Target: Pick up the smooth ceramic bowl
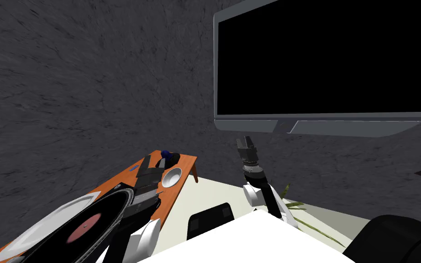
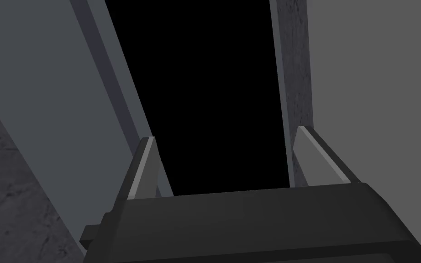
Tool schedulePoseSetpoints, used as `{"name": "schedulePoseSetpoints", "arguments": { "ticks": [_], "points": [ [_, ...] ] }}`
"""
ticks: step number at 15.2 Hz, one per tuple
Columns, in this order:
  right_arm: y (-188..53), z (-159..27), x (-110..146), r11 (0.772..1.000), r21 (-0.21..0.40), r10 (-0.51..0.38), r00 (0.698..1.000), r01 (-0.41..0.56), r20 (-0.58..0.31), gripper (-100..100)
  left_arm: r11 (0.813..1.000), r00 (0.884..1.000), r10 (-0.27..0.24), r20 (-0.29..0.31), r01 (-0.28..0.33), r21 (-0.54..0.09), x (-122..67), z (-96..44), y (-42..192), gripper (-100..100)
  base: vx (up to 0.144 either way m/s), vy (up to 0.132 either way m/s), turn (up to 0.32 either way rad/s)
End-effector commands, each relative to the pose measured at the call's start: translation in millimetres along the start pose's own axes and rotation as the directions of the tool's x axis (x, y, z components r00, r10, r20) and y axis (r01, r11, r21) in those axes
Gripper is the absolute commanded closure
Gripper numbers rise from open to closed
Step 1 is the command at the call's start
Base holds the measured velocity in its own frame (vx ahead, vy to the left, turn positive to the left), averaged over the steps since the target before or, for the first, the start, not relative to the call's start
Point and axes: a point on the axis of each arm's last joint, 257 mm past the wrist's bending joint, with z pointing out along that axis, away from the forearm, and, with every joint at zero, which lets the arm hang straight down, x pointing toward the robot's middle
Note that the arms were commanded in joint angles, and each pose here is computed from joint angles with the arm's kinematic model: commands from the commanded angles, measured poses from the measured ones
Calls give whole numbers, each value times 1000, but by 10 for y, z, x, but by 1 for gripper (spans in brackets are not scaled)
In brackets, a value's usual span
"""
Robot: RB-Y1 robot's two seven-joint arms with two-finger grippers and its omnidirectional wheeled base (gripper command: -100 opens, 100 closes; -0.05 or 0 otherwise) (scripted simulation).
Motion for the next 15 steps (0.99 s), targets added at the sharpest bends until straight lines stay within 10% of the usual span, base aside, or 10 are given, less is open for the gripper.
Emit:
{"name": "schedulePoseSetpoints", "arguments": {
  "ticks": [1,15],
  "points": [
    [0,0,0,1000,0,0,1000,0,0,0,999,1000,19,-23,-20,-32,-15,-17,86,-100,3,2,-43],
    [0,0,0,1000,0,0,1000,0,0,0,929,997,73,3,-67,-364,-558,-337,1015,-100,7,15,-100]
  ]
}}
